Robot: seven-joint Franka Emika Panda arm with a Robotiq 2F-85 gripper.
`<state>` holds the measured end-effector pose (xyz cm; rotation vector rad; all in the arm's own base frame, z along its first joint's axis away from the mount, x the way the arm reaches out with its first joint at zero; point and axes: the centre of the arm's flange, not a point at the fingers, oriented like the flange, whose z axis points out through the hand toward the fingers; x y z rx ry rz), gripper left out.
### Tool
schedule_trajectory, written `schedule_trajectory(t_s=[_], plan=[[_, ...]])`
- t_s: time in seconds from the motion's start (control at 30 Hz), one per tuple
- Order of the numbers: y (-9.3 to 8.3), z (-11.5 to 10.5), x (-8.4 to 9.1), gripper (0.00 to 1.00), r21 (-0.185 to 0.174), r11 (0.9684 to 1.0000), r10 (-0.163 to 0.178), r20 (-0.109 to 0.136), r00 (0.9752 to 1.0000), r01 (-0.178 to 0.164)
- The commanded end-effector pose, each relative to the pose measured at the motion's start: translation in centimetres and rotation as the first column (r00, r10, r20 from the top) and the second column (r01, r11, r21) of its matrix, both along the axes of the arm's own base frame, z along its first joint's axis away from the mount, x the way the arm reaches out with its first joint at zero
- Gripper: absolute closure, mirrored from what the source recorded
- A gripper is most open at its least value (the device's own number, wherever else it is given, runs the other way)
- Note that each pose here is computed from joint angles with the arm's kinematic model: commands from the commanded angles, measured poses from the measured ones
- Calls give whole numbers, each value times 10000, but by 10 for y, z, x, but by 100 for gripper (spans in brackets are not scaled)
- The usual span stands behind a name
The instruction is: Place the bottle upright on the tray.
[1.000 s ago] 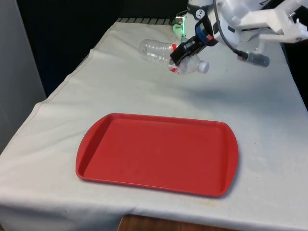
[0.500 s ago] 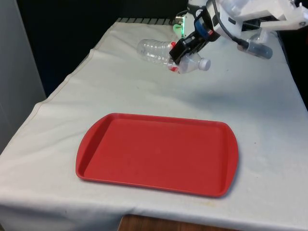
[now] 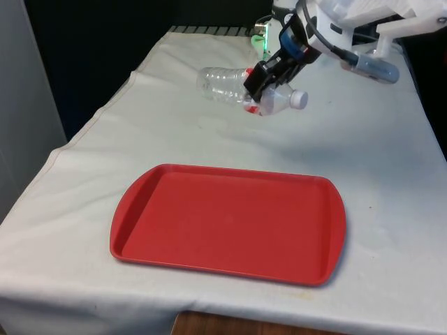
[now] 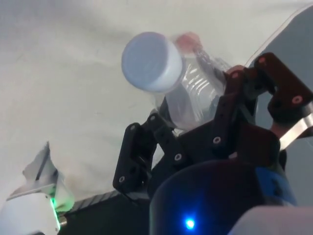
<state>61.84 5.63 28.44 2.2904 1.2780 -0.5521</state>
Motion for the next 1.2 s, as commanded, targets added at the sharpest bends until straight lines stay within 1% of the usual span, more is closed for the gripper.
schedule_trajectory(t_s=[0.0, 0.13, 0.17, 0.2, 0.3, 0.33, 0.43, 0.47, 0.5, 0.53, 0.57, 0.67, 0.8, 0.83, 0.87, 0.9, 0.93, 1.07, 1.1, 1.13, 1.17], plan=[[-1, 0, 5, 88, 176, 9998, 12, 40, 10000, -12], [-4, 1, 12, 88, 399, 9992, 1, 136, 9999, -6], [-4, 1, 11, 88, 284, 9996, -13, 112, 9999, 10], [-6, 1, 14, 88, 462, 9989, -6, 162, 9999, -1], [-9, 0, 19, 88, 636, 9980, -5, 224, 9997, -9], [-12, 1, 23, 88, 777, 9970, -19, 283, 9996, -3], [-16, 1, 28, 88, 978, 9952, -27, 321, 9995, -5], [-16, 1, 26, 88, 873, 9962, -36, 330, 9994, 7], [-18, 0, 29, 88, 1043, 9945, -31, 337, 9994, -5], [-18, 1, 31, 88, 1109, 9938, -29, 347, 9994, -10], [-21, 1, 34, 88, 1255, 9921, -22, 389, 9992, -27], [-25, 1, 39, 88, 1458, 9893, -21, 455, 9990, -46], [-28, 1, 45, 88, 1743, 9846, 20, 519, 9986, -110], [-27, 2, 43, 88, 1583, 9874, -15, 515, 9987, -67], [-29, 2, 46, 88, 1812, 9834, 29, 550, 9985, -129], [-29, 1, 47, 88, 1866, 9823, 42, 547, 9985, -144], [-32, 1, 50, 88, 2011, 9794, 60, 575, 9983, -174], [-35, 0, 55, 88, 2288, 9732, 111, 622, 9980, -251], [-35, 1, 54, 88, 2228, 9746, 92, 629, 9980, -230], [-37, 1, 57, 88, 2395, 9705, 125, 645, 9978, -276], [-37, 1, 58, 88, 2478, 9683, 139, 679, 9976, -304]])
